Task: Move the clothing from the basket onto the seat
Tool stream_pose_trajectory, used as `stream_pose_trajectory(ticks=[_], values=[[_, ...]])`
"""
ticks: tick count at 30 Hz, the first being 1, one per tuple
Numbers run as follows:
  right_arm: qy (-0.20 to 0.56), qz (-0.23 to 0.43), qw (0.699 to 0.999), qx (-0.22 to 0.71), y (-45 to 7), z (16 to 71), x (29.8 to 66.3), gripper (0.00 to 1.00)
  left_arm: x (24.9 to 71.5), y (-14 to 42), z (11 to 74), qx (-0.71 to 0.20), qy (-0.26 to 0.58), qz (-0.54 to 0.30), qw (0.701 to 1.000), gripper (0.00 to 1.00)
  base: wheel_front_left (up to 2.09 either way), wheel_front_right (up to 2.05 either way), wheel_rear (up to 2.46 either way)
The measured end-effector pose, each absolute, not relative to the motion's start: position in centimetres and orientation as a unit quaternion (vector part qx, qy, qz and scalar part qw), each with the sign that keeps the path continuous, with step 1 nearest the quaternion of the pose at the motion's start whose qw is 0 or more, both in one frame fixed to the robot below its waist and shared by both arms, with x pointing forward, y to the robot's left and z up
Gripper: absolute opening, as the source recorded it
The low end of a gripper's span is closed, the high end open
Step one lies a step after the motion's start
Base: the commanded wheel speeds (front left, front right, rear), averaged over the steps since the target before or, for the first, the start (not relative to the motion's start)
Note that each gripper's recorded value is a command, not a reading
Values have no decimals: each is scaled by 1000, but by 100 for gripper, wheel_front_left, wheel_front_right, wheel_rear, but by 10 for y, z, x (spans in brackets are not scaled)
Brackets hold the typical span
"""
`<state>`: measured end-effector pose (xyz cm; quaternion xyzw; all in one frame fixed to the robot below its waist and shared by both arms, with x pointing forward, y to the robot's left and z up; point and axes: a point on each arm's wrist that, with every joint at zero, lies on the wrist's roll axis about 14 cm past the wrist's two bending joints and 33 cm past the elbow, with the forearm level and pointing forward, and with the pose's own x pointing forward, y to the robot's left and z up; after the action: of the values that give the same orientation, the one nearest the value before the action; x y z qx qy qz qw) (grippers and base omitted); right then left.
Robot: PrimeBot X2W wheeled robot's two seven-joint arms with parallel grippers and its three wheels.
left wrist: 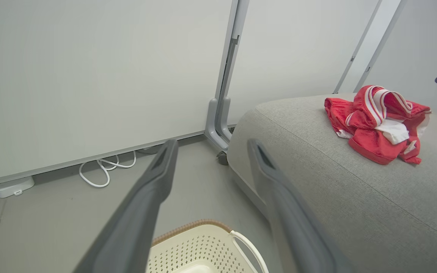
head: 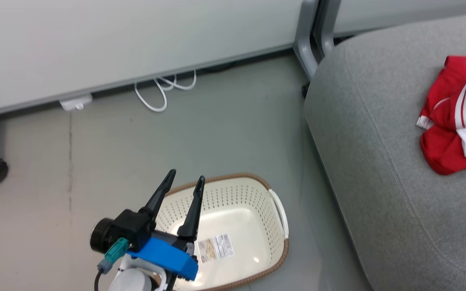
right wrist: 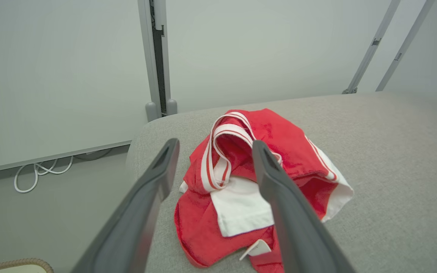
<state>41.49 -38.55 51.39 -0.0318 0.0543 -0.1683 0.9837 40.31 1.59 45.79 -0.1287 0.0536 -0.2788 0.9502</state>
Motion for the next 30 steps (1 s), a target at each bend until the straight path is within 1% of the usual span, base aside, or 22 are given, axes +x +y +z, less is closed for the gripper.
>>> stream_pose_trajectory(ticks=[5, 11, 19, 30], values=[[36, -143, 989, -17, -352, 518, 394, 100, 389, 41, 473, -126, 34, -240, 962, 100, 0, 0, 0], [22, -102, 995, -3, -308, 519, 380, 100, 374, 73, 482, -125, 18, -191, 973, 100, 0, 0, 0], [7, -36, 999, 15, -244, 521, 376, 100, 362, 119, 486, -115, 2, -123, 986, 100, 0, 0, 0], [21, 25, 999, 41, -190, 503, 367, 100, 354, 154, 479, -105, 8, -73, 992, 100, 0, 0, 0]])
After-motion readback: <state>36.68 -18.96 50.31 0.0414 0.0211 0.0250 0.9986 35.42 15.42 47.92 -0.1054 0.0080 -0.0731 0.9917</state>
